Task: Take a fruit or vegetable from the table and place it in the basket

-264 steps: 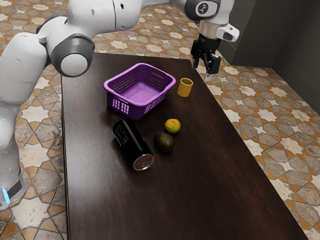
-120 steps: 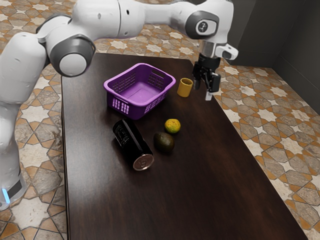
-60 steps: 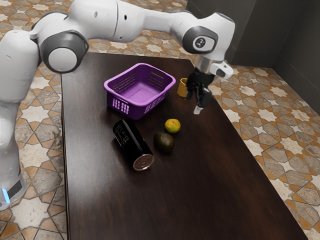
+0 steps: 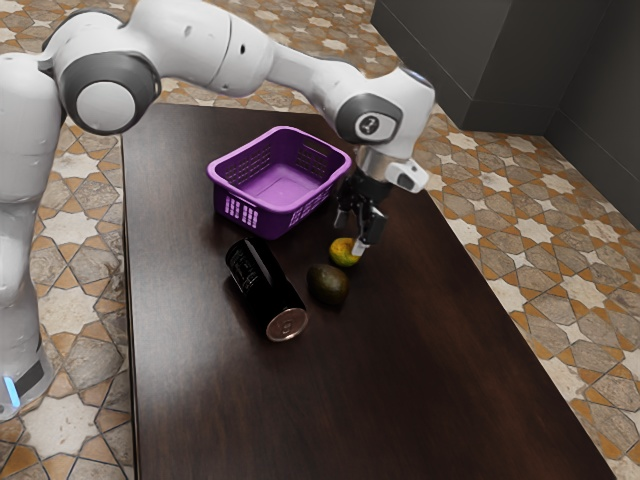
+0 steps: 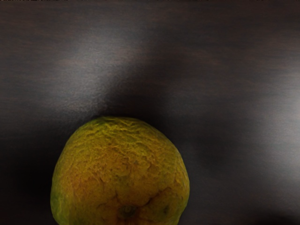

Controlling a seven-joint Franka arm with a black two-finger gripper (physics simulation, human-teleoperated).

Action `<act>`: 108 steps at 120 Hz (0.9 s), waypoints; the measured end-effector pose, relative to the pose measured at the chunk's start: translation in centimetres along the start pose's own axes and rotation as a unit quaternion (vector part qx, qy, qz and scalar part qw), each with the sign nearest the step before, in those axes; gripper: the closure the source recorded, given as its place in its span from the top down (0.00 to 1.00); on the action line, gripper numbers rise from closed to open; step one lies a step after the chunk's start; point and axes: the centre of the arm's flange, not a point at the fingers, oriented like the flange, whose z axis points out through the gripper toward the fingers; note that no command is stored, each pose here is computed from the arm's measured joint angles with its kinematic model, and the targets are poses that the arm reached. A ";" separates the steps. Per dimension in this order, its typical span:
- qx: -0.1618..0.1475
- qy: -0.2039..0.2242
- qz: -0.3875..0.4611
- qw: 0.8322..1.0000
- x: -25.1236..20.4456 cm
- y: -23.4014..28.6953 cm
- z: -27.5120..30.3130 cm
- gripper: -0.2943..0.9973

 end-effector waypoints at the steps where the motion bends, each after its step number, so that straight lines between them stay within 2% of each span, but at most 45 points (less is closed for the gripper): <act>1: 0.000 0.000 0.000 1.000 0.0 0.0 0.1 0.77; 43: 0.000 0.019 -0.004 1.000 0.5 -0.2 1.7 0.77; 108: 0.001 0.005 -0.015 1.000 0.3 -1.3 3.5 0.77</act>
